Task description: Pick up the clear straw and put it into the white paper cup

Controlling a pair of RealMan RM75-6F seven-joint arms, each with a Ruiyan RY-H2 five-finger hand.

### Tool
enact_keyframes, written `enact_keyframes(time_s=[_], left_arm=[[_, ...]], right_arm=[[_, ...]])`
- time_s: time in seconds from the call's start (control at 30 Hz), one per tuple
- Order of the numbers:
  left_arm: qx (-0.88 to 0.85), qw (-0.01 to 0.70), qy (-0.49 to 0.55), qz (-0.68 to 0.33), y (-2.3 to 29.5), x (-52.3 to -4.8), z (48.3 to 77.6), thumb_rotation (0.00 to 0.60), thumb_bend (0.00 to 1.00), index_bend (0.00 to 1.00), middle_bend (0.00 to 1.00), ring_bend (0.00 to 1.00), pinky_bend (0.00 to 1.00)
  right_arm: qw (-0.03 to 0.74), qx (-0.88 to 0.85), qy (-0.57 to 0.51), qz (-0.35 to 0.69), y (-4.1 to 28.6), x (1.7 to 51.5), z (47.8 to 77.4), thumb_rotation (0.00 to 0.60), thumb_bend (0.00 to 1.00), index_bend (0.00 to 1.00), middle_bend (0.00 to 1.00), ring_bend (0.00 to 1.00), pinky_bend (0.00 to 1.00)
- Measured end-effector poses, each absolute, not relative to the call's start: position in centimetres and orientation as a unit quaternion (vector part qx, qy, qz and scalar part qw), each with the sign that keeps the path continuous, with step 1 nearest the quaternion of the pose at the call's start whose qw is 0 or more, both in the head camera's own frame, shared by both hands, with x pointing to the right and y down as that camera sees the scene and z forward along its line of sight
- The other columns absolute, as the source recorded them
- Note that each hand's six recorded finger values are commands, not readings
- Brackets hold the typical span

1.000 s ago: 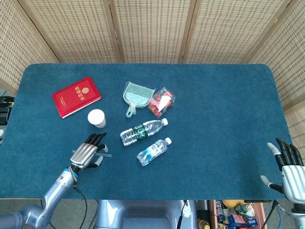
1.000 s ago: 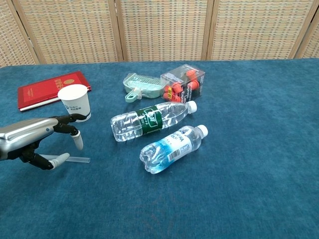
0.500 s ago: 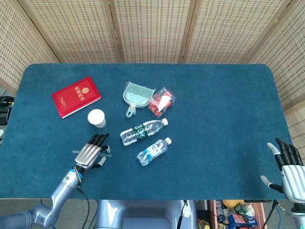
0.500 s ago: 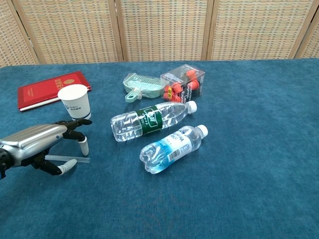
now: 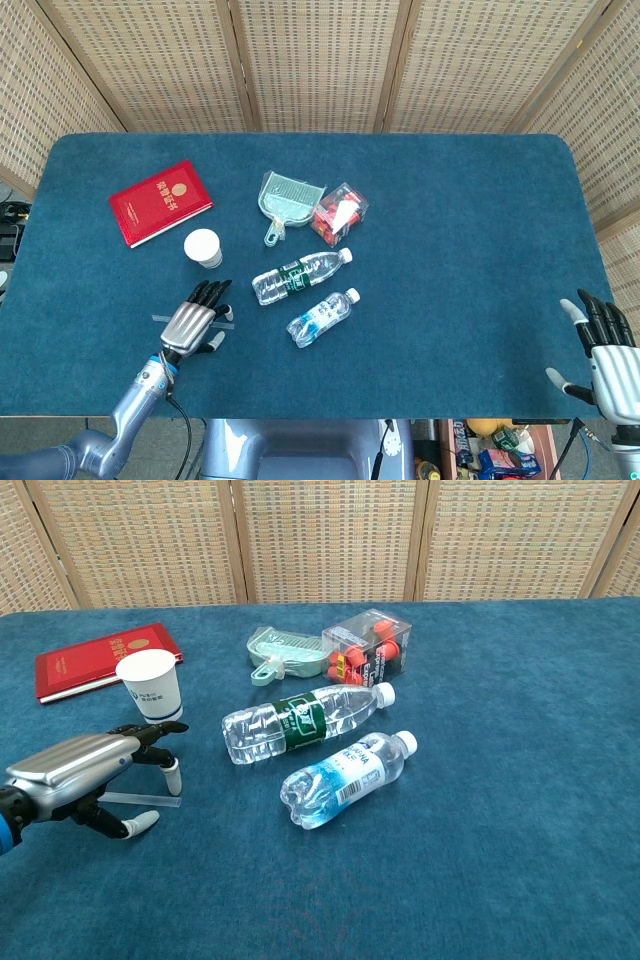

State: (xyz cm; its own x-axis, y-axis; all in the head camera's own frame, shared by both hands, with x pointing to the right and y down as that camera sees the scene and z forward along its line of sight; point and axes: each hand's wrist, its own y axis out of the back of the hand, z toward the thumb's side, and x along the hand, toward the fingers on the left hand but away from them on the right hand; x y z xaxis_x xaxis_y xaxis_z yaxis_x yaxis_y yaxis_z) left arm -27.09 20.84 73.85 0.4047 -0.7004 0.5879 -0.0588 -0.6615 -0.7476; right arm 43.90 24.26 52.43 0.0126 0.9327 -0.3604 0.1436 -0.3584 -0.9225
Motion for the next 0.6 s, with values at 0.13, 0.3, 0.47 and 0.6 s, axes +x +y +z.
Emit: enact_keyframes(time_s=[0.13,0.3,0.47,0.6], left_arm=[[-0.772,0.327,0.246,-0.486,20.85,-27.00,73.87,0.600,0.37,0.44,0.00,0.00,0.00],[-0.773,0.325,0.243,-0.488,20.89,-27.03,74.02,0.600,0.38,0.55,0.00,0.00,0.00],[-0.771,0.323,0.241,-0.493,21.00,-27.13,74.19,0.600,0.38,0.59,0.00,0.00,0.00],[-0.771,0.320,0.238,-0.497,21.09,-27.26,74.29,0.600,0.38,0.65,0.00,0.00,0.00]], right_arm=[[0.358,-0.614,-0.438,0.550,24.23,43.92,52.49,0.600,0.00,0.00,0.00,0.00,0.00],[0.358,-0.614,-0.438,0.550,24.21,43.92,52.52,0.600,0.00,0.00,0.00,0.00,0.00],[0.357,-0.614,-0.438,0.550,24.20,43.93,52.51,0.600,0.00,0.00,0.00,0.00,0.00],[0.357,-0.615,-0.437,0.550,24.22,43.90,52.53,0.600,0.00,0.00,0.00,0.00,0.00]])
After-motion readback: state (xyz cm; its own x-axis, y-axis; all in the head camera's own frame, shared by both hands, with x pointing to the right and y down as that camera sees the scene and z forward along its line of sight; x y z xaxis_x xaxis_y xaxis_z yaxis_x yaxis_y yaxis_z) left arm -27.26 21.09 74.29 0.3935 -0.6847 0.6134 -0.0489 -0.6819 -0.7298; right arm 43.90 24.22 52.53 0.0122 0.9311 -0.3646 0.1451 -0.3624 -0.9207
